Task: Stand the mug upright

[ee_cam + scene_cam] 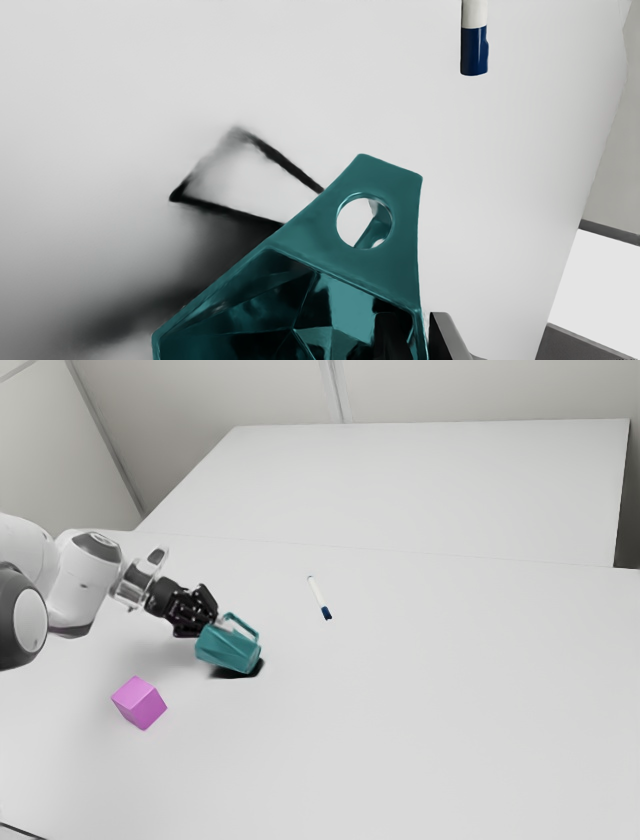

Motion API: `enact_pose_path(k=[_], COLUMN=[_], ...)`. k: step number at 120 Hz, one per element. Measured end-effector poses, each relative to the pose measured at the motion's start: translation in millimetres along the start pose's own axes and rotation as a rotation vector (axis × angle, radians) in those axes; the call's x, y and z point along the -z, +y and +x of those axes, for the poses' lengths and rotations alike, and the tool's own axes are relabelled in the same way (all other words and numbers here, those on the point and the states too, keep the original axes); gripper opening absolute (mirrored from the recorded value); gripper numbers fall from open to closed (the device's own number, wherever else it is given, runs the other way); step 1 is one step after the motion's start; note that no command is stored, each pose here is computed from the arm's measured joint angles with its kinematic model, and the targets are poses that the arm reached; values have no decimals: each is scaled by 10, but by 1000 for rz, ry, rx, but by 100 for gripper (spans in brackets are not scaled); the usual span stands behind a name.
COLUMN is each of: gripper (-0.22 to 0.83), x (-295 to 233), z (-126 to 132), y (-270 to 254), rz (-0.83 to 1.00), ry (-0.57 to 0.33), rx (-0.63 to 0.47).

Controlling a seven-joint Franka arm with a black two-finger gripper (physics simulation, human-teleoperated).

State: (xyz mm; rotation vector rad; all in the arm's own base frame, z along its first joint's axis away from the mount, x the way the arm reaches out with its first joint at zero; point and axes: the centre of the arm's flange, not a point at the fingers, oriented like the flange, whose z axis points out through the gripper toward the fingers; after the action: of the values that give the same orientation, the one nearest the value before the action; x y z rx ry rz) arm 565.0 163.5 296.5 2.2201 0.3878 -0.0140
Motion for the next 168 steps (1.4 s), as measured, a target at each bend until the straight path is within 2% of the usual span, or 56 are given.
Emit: enact_pose_path(k=[29,41,61,96,126,154,168], gripper=[-16,-16,-16,-16,-17,-15,-15], x=[16,74,110,149,122,-91,-132], z=[3,-24,-67,-135,-157,-445,-500], y=[255,470,817,899,993,1067,1054], rz=[-29,12,199,511,673,737,774], ry=[12,16,28,12,-4,-26,-26], rx=[-45,-100,-228,-364,-410,-392,-368])
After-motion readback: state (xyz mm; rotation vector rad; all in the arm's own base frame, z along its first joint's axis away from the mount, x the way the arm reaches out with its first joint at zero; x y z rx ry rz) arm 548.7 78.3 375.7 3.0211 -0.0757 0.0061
